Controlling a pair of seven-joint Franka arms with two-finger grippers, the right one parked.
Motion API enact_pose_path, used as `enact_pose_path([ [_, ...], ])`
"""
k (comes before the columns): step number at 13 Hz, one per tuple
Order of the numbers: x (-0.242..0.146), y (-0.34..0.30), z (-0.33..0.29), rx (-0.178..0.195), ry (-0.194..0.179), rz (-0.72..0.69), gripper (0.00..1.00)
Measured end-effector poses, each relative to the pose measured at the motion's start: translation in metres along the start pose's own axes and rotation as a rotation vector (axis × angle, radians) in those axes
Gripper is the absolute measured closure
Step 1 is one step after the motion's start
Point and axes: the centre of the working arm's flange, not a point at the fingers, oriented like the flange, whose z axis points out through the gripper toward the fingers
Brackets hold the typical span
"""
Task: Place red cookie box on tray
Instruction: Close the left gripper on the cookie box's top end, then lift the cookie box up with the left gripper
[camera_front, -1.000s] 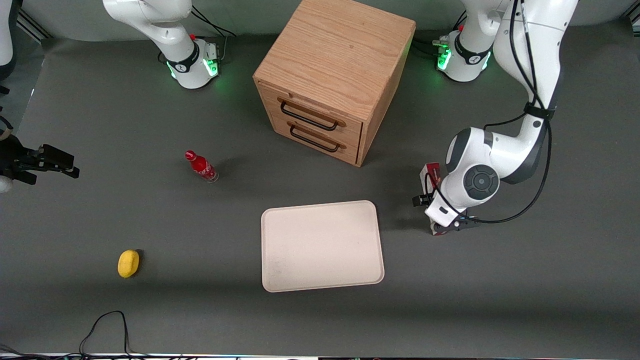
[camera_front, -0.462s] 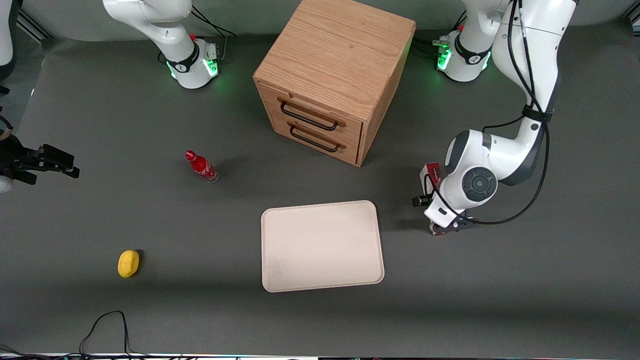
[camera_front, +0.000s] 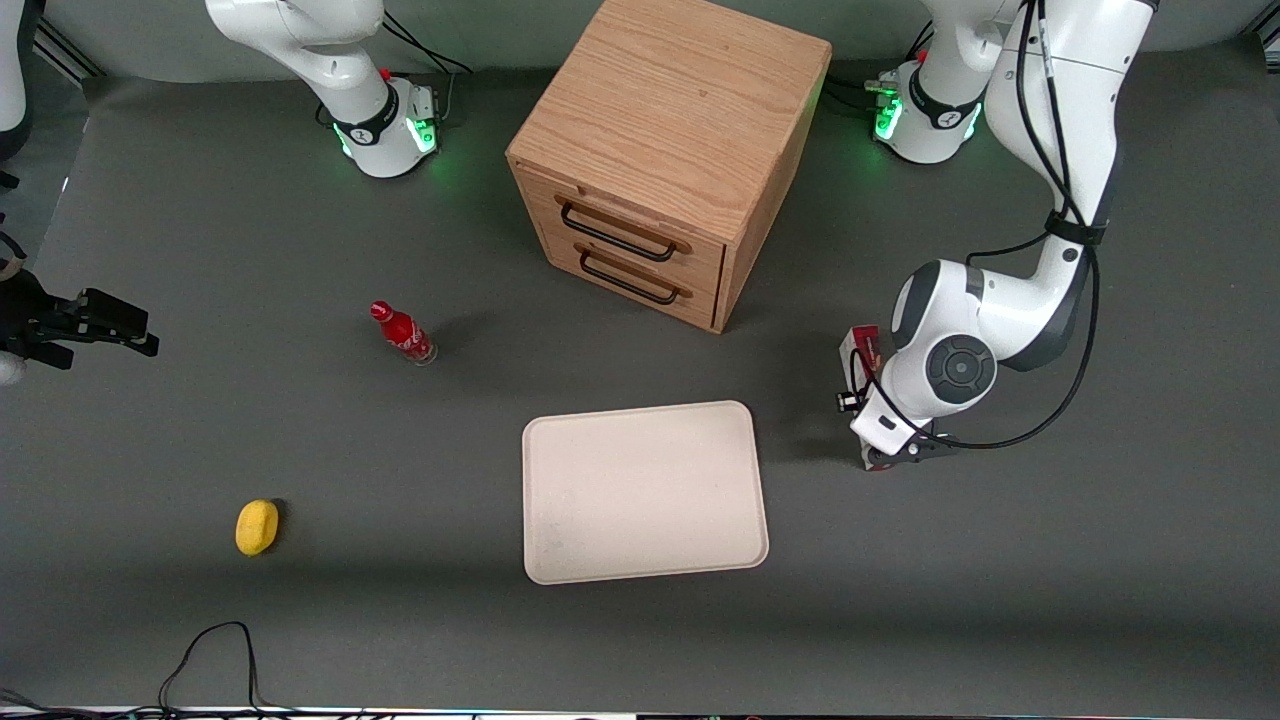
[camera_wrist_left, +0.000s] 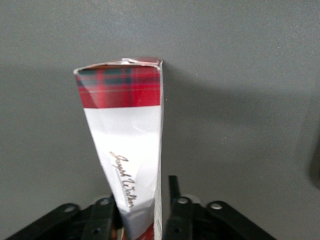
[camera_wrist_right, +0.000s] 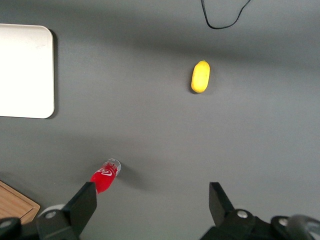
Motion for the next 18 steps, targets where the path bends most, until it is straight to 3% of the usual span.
enact_pose_path([
  [1, 0.0, -0.001, 0.002, 0.002, -0.003, -0.002, 0.86],
  [2, 0.0, -0.002, 0.002, 0.002, -0.004, -0.002, 0.95],
  [4, -0.001, -0.001, -0.007, 0.0, 0.001, -0.001, 0.96],
  [6, -0.007, -0.001, -0.057, -0.002, 0.006, 0.002, 0.96],
  [10, -0.052, -0.014, -0.246, 0.017, -0.028, 0.013, 0.96],
  [13, -0.089, -0.023, -0.35, -0.007, -0.04, 0.025, 0.96],
  [18, -0.085, 0.003, -0.366, -0.036, -0.057, 0.046, 0.96],
])
